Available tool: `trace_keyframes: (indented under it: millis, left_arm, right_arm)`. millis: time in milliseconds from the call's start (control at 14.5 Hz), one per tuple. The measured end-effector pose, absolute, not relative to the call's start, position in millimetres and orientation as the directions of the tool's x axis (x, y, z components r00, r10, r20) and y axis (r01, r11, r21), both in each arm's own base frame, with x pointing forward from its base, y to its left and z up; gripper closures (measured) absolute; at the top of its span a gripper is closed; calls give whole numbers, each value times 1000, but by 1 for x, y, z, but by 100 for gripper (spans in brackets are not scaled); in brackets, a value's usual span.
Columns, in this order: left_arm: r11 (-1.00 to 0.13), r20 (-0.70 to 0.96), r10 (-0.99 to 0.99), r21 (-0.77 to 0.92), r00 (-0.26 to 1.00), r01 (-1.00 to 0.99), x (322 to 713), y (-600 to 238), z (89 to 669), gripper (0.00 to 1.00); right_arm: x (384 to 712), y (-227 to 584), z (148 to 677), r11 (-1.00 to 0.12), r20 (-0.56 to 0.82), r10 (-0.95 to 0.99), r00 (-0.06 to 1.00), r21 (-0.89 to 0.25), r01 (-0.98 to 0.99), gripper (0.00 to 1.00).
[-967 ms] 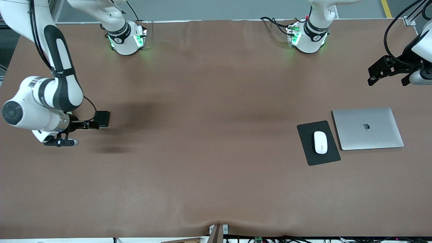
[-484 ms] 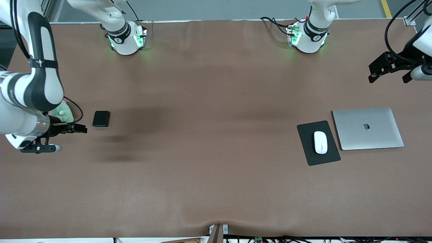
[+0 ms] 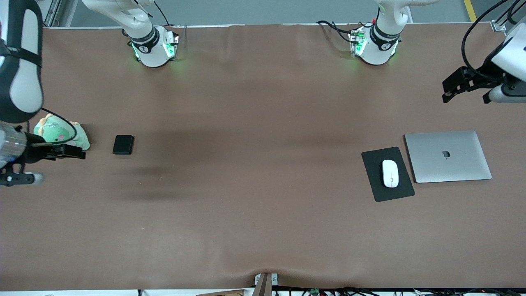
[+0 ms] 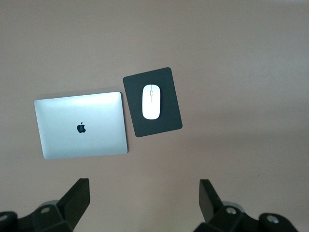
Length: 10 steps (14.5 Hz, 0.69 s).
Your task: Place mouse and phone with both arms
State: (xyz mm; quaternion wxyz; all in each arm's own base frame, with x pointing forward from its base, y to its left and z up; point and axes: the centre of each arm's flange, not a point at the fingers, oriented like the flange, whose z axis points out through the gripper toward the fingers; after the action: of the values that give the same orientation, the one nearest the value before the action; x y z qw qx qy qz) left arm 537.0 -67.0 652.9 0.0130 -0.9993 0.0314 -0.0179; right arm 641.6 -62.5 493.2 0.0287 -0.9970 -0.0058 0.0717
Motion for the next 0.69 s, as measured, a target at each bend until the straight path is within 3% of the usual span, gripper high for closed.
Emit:
trace_keyframes:
  millis: [346, 691]
  left_arm:
    - [-997, 33, -72, -27, 997, -72, 540, -72, 640, 0]
    - [-997, 46, -73, -27, 996, -72, 540, -72, 645, 0]
  right_arm:
    - [635, -77, 533, -998, -128, 3, 992, -66, -6, 0]
    - [605, -61, 595, -994, -152, 48, 987, -102, 33, 0]
